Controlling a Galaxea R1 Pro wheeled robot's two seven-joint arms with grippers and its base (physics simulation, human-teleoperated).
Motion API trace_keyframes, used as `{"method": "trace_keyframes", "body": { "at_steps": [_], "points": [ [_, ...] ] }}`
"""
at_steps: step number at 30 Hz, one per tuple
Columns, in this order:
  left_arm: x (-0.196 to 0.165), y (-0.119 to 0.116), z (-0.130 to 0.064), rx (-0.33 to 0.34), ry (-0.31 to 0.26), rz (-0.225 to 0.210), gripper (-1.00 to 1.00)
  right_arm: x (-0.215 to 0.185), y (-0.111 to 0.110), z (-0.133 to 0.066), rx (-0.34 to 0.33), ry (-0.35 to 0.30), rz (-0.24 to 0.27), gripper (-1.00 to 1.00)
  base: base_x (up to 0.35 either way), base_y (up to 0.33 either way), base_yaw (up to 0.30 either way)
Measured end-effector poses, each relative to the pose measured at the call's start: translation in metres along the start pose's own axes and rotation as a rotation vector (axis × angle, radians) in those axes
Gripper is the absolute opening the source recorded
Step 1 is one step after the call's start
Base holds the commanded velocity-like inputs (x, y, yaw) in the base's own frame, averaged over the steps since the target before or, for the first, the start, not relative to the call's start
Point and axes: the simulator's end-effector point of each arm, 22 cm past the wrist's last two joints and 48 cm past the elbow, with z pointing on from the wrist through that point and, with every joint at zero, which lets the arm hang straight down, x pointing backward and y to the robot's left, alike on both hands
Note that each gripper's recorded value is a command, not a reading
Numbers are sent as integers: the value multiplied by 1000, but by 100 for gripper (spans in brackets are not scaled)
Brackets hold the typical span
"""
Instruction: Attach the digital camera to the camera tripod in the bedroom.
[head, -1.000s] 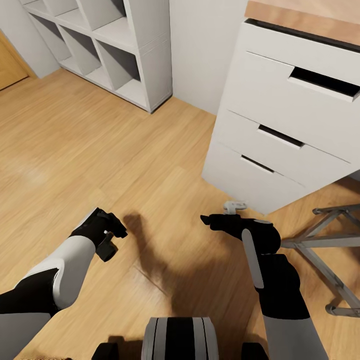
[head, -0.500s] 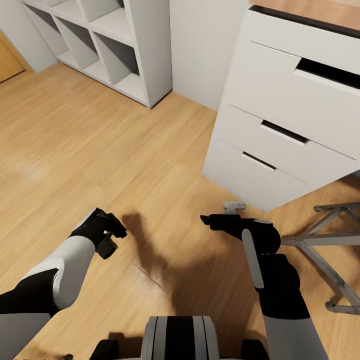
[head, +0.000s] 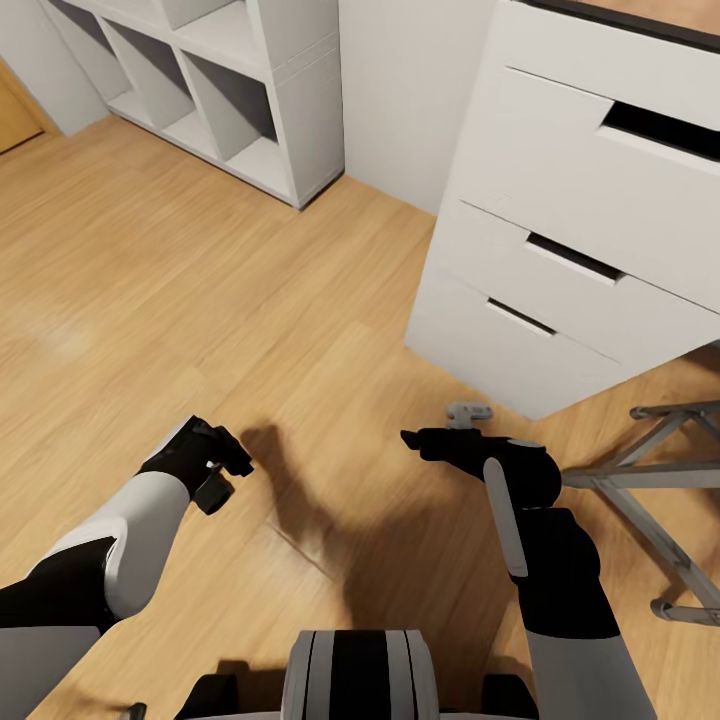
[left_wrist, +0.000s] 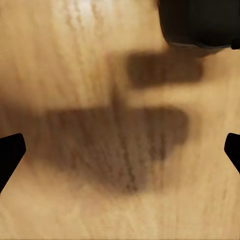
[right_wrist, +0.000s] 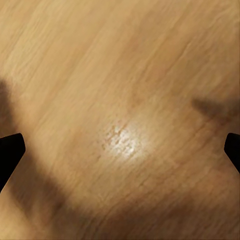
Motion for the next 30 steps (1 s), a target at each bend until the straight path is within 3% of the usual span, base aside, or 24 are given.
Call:
{"method": "trace_keyframes", "body": {
  "at_steps": [30],
  "points": [
    [-1,-1,1,-1,-1,-7,100,0,0,1,0,0,0,100,0,0,0]
  ]
}}
